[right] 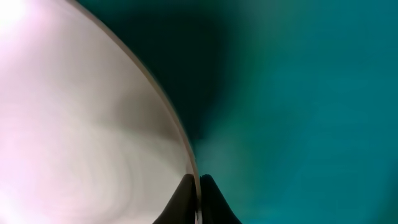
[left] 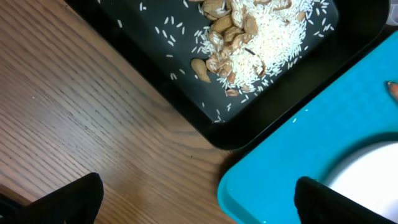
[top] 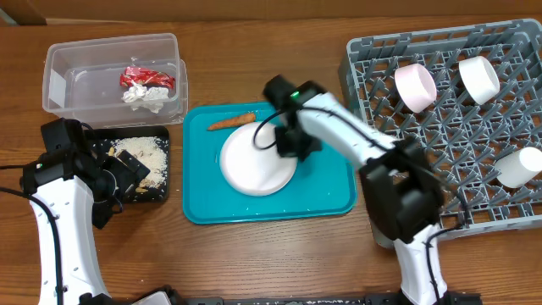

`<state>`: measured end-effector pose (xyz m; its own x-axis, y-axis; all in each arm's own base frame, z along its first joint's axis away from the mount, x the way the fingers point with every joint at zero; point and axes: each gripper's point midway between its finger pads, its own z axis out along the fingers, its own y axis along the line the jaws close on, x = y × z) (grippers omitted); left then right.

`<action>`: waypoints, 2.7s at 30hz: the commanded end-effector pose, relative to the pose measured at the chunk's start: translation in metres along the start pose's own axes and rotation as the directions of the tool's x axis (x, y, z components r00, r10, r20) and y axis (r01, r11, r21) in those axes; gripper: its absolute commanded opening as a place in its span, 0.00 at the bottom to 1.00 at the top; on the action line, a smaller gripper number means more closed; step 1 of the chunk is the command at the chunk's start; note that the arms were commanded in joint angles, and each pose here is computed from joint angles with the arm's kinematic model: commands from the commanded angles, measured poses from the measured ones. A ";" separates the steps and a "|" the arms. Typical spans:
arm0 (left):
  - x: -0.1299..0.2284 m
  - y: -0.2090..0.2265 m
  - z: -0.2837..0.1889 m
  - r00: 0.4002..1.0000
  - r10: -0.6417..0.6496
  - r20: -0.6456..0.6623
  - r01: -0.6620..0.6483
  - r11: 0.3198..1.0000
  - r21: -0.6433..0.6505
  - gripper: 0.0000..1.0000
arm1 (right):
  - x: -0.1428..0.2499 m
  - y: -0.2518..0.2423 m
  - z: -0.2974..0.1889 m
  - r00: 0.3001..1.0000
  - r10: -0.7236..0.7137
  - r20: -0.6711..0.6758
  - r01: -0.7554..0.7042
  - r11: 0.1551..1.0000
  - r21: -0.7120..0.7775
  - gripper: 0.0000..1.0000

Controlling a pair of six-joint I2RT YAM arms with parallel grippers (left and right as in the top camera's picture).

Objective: Sort waste into correct bins and load items into the dishwasher
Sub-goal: 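Grasp the pink plate rim with the right gripper and lift it, then carry the pink plate right and stand it upright in the dish rack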

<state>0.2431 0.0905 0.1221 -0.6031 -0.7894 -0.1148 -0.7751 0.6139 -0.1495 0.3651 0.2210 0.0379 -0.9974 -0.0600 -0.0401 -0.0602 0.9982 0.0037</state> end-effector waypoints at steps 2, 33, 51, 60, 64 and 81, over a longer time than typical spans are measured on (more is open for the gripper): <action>-0.009 -0.007 -0.011 0.999 -0.002 0.045 0.000 0.999 0.037 1.00 | -0.043 -0.059 -0.099 0.944 0.086 0.318 -0.121 0.988 0.094 0.04; -0.015 -0.015 -0.012 0.998 0.001 0.068 -0.006 0.997 0.074 1.00 | -0.001 -0.262 -0.243 0.596 -0.032 0.802 -0.736 0.378 0.562 0.04; -0.015 -0.018 -0.012 0.998 0.001 0.066 -0.007 0.996 0.092 1.00 | -0.005 -0.216 -0.149 0.668 0.114 0.735 -0.625 0.623 0.471 0.04; -0.015 -0.018 -0.012 0.998 0.001 0.065 -0.007 0.996 0.092 1.00 | -0.004 -0.173 -0.148 0.683 0.044 0.729 -0.545 0.694 0.470 0.72; -0.015 -0.018 -0.012 0.998 0.001 0.063 -0.007 0.996 0.090 1.00 | -0.002 -0.169 -0.150 0.683 0.050 0.729 -0.539 0.708 0.456 0.86; -0.013 -0.017 -0.012 0.998 0.001 0.056 -0.006 0.996 0.086 1.00 | 0.003 -0.213 -0.251 0.513 0.425 0.746 -0.516 0.847 -0.127 0.29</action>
<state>0.2566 0.0886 0.1251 -0.6015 -0.7870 -0.1376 -0.7594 0.6167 -0.2074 0.3628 0.0236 0.2818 -0.4969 0.3436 -0.7969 0.4798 0.8740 0.0777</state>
